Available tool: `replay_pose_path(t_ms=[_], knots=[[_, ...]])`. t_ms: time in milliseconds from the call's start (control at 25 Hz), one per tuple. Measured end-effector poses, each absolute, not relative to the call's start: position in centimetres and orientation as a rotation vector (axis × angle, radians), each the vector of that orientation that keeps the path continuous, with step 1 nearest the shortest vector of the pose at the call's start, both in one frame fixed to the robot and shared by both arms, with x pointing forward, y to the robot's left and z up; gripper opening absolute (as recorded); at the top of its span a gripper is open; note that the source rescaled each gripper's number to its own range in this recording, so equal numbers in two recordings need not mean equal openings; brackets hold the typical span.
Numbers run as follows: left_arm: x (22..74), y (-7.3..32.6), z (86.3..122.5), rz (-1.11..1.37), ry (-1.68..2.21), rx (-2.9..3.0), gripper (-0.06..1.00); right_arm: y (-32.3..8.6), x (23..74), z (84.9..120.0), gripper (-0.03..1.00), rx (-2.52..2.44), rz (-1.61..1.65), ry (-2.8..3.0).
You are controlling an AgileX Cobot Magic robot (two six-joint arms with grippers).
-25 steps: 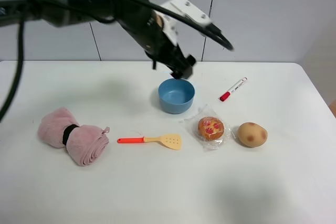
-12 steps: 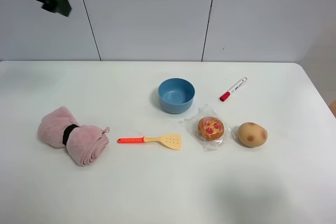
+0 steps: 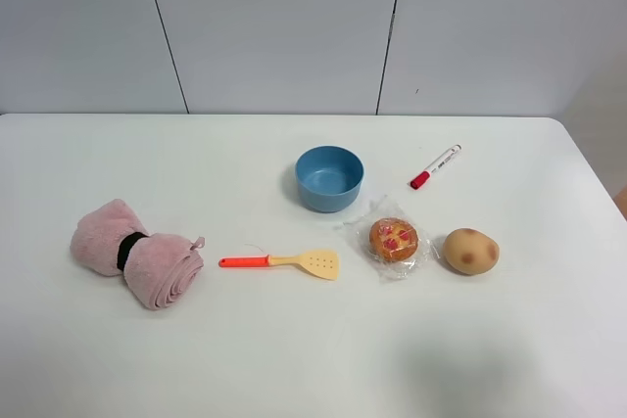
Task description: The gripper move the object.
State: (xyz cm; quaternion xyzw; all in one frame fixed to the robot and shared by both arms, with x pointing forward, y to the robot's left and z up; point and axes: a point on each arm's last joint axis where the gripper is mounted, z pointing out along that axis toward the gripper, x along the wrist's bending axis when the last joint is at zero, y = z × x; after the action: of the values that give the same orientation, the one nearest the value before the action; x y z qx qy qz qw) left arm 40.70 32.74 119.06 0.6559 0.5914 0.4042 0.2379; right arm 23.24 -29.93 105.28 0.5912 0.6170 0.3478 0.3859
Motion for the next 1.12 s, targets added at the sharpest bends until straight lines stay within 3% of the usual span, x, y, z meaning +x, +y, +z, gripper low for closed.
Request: replay_pose_path(t_ms=[280,520,1120], knots=[[30.5,31.6,115.6,1.182,1.584,1.645,0.99,-29.9,23.2,105.3,1.00,1.505,0.886,1.571],[25.7,30.4,112.6,1.204,1.492,1.521,0.99,-29.9,23.2,105.3,1.00,1.505,0.886,1.571],[22.6,29.4,107.5,1.115,1.476,1.512,0.99,-29.9,23.2,105.3,1.00,1.505,0.886,1.571]])
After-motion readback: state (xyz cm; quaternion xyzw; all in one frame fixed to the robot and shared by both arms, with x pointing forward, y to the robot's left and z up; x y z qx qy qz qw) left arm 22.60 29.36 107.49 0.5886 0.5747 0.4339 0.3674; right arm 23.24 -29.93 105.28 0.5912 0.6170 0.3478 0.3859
